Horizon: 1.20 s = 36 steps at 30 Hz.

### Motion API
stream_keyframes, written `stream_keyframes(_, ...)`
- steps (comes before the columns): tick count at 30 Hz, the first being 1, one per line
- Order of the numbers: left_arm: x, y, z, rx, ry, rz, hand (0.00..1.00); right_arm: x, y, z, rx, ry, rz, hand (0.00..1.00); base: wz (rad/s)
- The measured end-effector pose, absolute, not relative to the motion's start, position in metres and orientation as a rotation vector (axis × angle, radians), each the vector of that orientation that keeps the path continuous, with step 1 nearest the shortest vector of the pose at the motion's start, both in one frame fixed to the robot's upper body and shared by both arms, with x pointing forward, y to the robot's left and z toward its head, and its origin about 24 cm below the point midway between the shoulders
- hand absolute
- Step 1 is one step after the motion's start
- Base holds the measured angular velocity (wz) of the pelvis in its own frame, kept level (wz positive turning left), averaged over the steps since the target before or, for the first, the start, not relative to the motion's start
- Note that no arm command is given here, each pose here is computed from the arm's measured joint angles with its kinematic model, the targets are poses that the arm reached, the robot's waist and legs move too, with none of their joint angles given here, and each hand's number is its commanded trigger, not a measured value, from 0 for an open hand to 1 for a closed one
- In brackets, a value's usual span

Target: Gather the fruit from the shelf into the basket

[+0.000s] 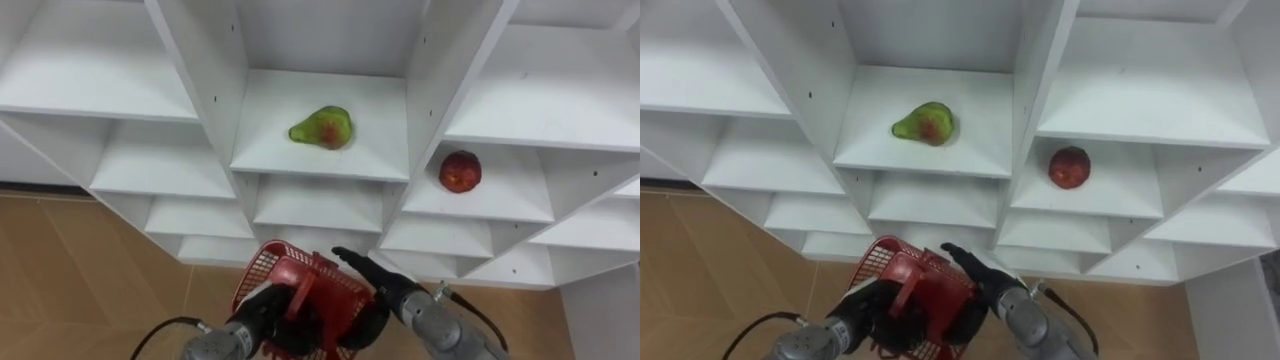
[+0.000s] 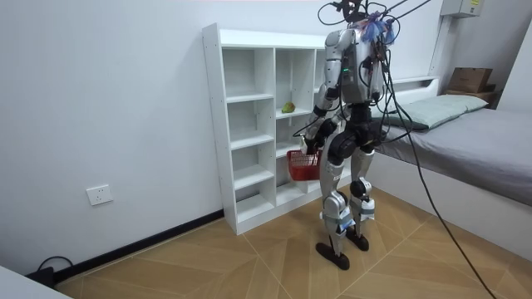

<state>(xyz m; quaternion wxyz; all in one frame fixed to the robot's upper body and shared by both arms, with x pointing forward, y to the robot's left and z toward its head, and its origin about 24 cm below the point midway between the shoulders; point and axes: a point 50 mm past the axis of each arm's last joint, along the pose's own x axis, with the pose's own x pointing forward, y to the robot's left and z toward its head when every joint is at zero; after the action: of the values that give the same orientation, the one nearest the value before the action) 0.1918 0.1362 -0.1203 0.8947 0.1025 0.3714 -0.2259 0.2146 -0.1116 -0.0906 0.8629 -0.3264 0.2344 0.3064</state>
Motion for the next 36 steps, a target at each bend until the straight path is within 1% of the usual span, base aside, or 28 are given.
stream_keyframes(5,0.192,0.136,-0.120,0.211,0.771,-0.468,1.00,0.205,-0.109,-0.090,-0.670,0.479,0.651,0.00,0.00)
stream_keyframes(10,0.190,0.139,-0.121,0.206,0.776,-0.456,1.00,0.204,-0.108,-0.087,-0.685,0.456,0.658,0.00,0.00)
stream_keyframes(14,0.184,0.147,-0.124,0.178,0.794,-0.409,1.00,0.209,-0.105,-0.072,-0.732,0.359,0.667,0.00,0.02)
stream_keyframes(20,0.184,0.150,-0.124,0.165,0.795,-0.389,1.00,0.221,-0.098,-0.045,-0.817,0.194,0.647,0.00,0.00)
stream_keyframes(26,0.180,0.149,-0.126,0.167,0.804,-0.375,1.00,0.222,-0.099,-0.037,-0.880,0.137,0.631,0.00,0.01)
stream_keyframes(29,0.176,0.150,-0.128,0.166,0.814,-0.372,1.00,0.225,-0.097,-0.024,-0.903,0.072,0.623,0.00,0.00)
stream_keyframes(36,0.166,0.152,-0.133,0.158,0.841,-0.365,1.00,0.225,-0.092,-0.010,-0.924,-0.005,0.611,0.00,0.03)
